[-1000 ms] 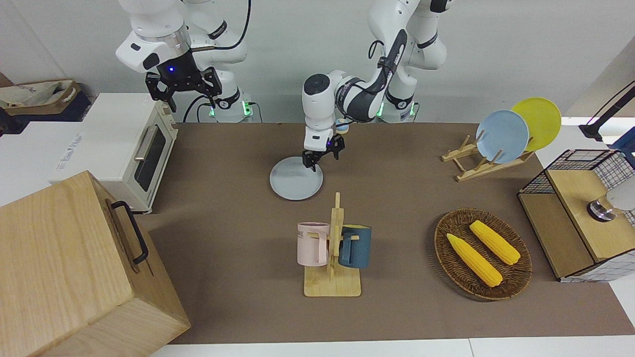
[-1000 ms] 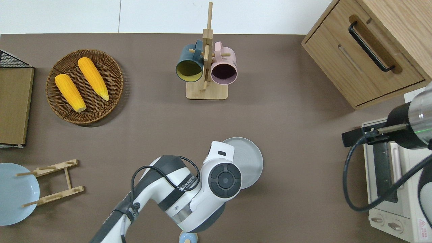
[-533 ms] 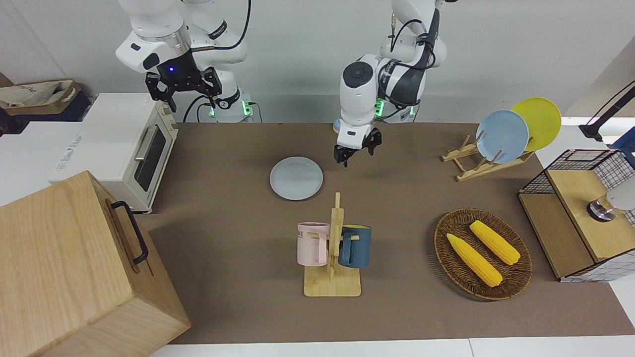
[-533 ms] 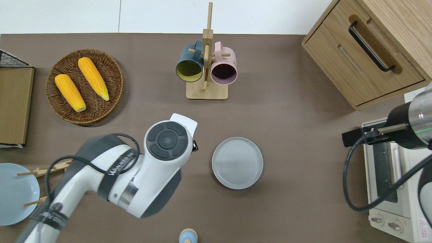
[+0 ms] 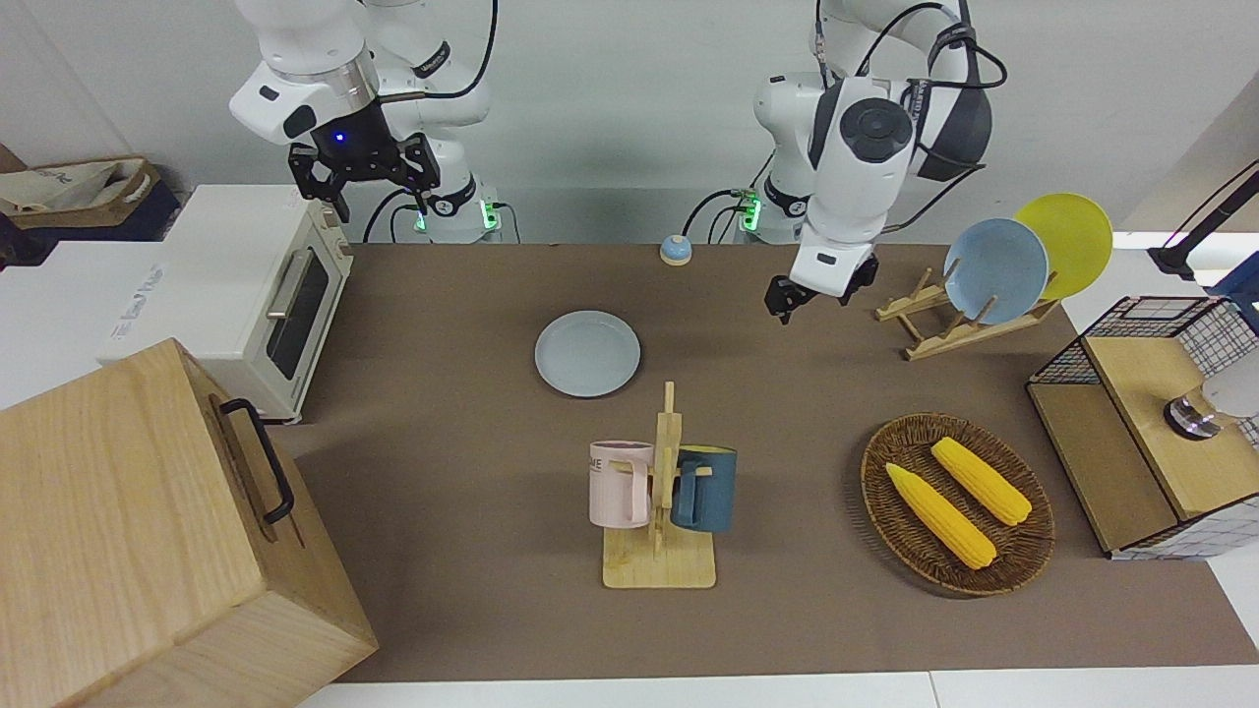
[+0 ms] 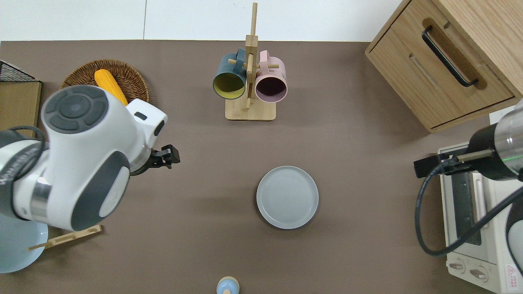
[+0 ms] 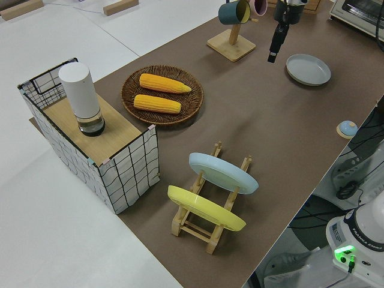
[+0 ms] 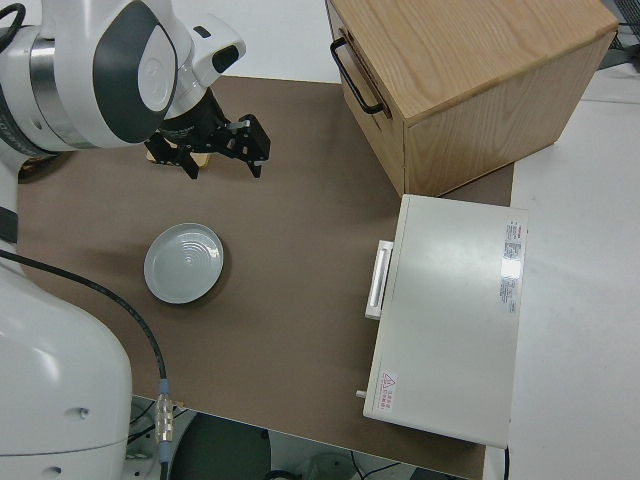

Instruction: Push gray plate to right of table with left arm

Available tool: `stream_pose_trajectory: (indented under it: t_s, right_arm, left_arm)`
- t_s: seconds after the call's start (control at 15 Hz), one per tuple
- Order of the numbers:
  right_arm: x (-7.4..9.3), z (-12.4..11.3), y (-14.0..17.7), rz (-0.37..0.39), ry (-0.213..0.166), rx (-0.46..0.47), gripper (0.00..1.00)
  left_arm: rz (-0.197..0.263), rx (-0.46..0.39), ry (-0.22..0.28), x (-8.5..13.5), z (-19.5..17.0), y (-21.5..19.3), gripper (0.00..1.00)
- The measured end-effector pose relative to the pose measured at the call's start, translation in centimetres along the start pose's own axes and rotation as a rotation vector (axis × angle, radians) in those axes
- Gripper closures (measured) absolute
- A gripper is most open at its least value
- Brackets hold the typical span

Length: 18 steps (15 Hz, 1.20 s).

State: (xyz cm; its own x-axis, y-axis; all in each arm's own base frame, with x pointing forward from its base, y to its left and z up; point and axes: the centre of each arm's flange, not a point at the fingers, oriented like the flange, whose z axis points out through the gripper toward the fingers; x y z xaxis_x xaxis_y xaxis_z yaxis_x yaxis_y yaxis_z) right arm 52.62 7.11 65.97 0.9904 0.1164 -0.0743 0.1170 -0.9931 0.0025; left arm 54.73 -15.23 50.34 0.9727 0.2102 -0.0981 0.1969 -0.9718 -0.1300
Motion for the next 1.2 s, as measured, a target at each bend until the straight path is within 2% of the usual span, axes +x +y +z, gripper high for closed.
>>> stream_pose_trajectory:
  t_s: [0.2,0.4,0.8,1.2]
  right_arm:
    - [0.0,0.0,0.0,0.0,0.0,0.0,0.01]
    - [0.0,0.0,0.0,0.0,0.0,0.0,0.01]
    - [0.0,0.0,0.0,0.0,0.0,0.0,0.01]
    - [0.0,0.0,0.0,0.0,0.0,0.0,0.01]
  left_arm:
    - [0.028,-0.01,-0.005,1.3,-2.6,-3.5,0.0]
    - [0.056,-0.023,0.007,1.6,-3.9,-4.2,0.0]
    - [0.055,-0.058,0.036,1.6,-6.9,-4.9,0.0]
    - [0.144,-0.061,0.033,1.9,-8.2,-6.5,0.0]
